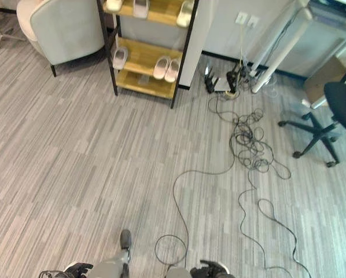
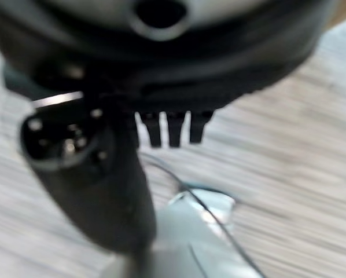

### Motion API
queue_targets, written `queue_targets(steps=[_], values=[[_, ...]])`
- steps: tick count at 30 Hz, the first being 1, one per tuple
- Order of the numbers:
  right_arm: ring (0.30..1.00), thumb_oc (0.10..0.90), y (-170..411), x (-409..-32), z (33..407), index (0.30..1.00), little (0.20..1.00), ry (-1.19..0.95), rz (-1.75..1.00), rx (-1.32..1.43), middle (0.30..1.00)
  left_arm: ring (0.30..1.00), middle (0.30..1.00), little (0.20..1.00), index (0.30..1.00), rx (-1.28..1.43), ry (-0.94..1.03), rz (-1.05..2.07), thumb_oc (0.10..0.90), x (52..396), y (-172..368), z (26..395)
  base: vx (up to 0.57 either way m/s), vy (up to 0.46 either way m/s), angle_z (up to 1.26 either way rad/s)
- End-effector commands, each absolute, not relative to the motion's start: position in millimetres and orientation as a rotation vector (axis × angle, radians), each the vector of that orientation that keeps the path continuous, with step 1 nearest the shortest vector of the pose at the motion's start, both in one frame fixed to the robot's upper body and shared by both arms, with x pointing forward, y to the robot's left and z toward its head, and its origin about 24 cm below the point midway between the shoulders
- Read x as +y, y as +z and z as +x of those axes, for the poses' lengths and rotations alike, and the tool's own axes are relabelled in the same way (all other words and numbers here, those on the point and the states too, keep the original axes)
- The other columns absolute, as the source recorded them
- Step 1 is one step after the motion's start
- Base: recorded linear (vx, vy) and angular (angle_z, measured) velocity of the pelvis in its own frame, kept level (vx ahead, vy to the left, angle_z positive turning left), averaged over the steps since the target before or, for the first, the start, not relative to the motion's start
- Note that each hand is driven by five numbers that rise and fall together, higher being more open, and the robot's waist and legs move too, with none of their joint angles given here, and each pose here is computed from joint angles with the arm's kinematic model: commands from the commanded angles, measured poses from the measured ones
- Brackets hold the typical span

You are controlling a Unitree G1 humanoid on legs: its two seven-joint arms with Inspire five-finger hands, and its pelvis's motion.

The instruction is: Arrange the slippers neatly on the shoe rack.

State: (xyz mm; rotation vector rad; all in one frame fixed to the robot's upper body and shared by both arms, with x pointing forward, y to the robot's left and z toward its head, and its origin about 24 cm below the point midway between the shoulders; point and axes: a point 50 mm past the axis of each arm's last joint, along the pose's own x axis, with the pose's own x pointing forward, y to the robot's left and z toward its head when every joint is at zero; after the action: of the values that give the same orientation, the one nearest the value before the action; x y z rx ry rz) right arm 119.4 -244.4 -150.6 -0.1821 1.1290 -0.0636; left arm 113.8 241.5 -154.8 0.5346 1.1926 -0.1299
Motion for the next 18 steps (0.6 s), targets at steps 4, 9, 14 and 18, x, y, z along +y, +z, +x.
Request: queue_targets(steps=[4, 9, 14, 18], values=[[0.900, 0.800, -143, -219, 152, 0.900, 0.900, 0.003, -0.128, 1.004, 0.900, 0.900, 0.900, 0.900, 0.900, 0.829, -0.015, 0.367, 0.800, 226, -118, 202, 0.48, -0.034, 0.49], [0.900, 0.800, -151, -231, 126, 0.900, 0.900, -0.055, -0.095, 1.089, 0.900, 0.900, 0.900, 0.900, 0.900, 0.875, -0.117, 0.462, 0.800, 216, -127, 192, 0.56, -0.142, 0.46], [0.900, 0.800, -157, -242, 98, 0.900, 0.900, -0.119, -0.073, 1.179, 0.900, 0.900, 0.900, 0.900, 0.900, 1.049, -0.238, 0.565, 0.800, 212, -151, 145, 0.41, -0.157, 0.27], [0.900, 0.800, -158, -254, 84, 0.900, 0.900, -0.171, -0.045, 1.214, 0.900, 0.900, 0.900, 0.900, 0.900, 1.211, -0.244, 0.522, 0.800, 211, -166, 97, 0.54, -0.315, -0.05]])
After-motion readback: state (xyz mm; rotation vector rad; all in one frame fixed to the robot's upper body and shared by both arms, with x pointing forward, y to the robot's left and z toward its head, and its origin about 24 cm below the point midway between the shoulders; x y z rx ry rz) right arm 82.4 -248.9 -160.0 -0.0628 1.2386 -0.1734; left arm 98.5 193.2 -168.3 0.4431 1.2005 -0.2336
